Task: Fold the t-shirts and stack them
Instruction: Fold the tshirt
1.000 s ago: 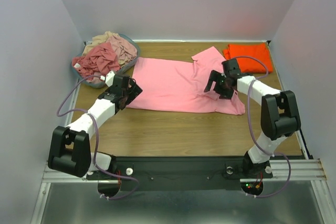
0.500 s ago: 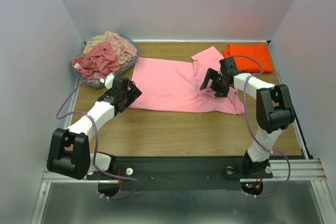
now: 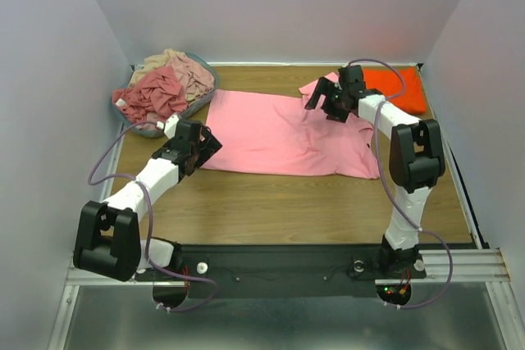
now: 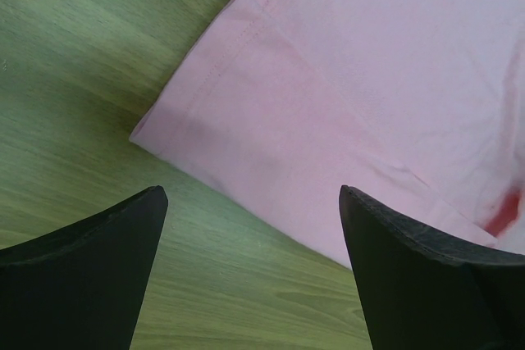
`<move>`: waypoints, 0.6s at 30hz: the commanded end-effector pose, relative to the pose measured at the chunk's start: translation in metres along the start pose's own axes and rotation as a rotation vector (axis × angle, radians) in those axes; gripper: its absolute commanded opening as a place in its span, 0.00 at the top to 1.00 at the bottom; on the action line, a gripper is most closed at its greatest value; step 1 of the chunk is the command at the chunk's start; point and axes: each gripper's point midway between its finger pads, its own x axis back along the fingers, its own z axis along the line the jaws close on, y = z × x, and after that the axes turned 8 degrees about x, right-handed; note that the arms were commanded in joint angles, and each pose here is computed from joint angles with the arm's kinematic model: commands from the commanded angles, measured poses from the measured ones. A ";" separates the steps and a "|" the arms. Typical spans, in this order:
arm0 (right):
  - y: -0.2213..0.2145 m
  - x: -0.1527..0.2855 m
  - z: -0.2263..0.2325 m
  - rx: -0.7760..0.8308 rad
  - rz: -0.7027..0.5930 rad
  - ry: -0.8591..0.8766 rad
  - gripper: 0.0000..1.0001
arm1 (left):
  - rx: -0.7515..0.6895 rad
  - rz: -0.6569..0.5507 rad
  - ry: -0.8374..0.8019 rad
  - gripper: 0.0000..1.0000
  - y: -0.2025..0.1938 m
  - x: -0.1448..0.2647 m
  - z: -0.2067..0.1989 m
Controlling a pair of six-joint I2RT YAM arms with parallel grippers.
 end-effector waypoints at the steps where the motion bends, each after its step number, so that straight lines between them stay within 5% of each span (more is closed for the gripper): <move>1: 0.028 0.043 0.007 0.055 -0.129 -0.017 0.00 | -0.025 -0.037 -0.082 0.02 0.019 0.010 -0.033; 9: -0.053 0.091 -0.054 0.026 -0.098 -0.217 0.00 | -0.123 0.064 -0.143 0.02 -0.013 -0.013 -0.078; 18: -0.113 0.063 -0.072 -0.004 0.092 -0.208 0.00 | -0.188 0.153 -0.063 0.02 -0.038 -0.051 -0.063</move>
